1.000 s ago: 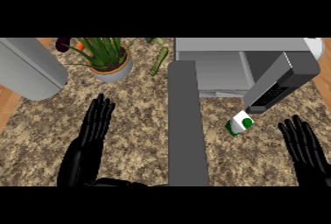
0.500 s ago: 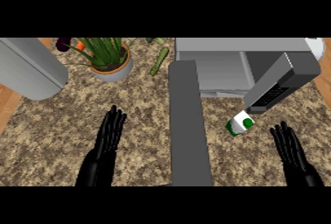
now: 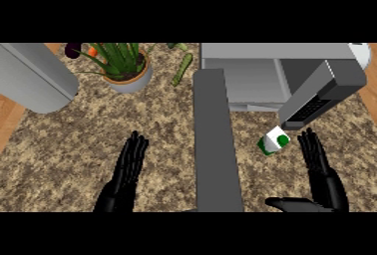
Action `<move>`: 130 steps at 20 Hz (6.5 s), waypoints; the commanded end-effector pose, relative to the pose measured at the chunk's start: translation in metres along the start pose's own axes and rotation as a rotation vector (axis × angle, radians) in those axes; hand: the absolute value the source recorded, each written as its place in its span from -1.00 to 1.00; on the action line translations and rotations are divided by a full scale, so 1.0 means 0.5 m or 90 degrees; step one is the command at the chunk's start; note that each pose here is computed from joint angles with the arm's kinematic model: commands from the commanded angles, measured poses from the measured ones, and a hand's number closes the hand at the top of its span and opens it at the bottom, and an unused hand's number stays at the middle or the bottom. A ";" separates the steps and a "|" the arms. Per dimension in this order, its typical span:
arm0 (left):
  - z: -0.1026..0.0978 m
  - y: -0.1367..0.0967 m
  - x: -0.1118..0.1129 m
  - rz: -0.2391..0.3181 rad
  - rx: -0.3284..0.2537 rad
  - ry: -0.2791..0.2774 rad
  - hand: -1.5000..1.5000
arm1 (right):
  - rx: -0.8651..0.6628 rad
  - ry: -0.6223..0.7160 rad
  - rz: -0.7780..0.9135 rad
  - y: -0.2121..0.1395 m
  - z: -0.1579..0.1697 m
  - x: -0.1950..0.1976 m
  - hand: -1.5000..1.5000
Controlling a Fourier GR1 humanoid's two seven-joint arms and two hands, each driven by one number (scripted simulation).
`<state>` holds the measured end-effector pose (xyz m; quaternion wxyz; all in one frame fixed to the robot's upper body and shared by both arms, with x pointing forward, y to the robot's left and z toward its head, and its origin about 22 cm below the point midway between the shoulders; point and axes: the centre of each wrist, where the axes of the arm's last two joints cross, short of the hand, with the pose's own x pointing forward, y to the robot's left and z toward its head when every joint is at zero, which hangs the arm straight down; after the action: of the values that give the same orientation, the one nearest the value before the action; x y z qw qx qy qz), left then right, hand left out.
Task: Pick up the milk, place it into the microwave and close the microwave
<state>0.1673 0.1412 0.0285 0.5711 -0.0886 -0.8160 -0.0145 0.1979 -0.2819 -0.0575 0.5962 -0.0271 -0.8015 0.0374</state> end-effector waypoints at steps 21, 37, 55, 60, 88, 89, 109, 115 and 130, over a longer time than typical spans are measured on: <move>0.043 0.157 0.015 0.027 0.005 0.014 -1.00 | -0.078 0.003 0.094 -0.050 -0.100 -0.192 1.00; 0.069 0.209 0.030 0.018 0.001 0.009 -1.00 | -0.167 0.065 0.211 -0.028 -0.050 -0.219 1.00; 0.079 0.273 0.020 0.022 0.019 0.034 -1.00 | -0.080 -0.063 0.066 0.121 -0.086 -0.195 1.00; 0.107 0.232 -0.017 0.022 0.029 0.030 -1.00 | -0.099 -0.070 0.097 0.154 -0.136 -0.146 1.00; 0.083 0.285 -0.016 0.032 -0.004 0.034 -1.00 | -0.170 0.033 0.418 0.080 -0.436 -0.029 1.00; 0.075 0.280 -0.024 0.034 -0.015 0.036 -1.00 | -0.193 0.036 0.430 0.071 -0.436 -0.029 1.00; 0.023 0.290 -0.032 -0.048 -0.050 0.045 -1.00 | -0.220 0.055 0.589 0.000 -0.459 -0.003 -1.00; 0.033 0.272 -0.037 -0.036 -0.063 0.045 -1.00 | -0.165 0.026 0.499 0.054 -0.457 -0.012 -1.00; 0.046 0.218 -0.052 -0.019 -0.078 0.042 -1.00 | -0.158 0.033 0.302 0.073 -0.354 -0.096 -1.00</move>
<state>0.1798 0.2569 -0.0082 0.5913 -0.1076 -0.7957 -0.0751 0.3938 -0.2461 -0.0386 0.5736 -0.3141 -0.7501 0.0986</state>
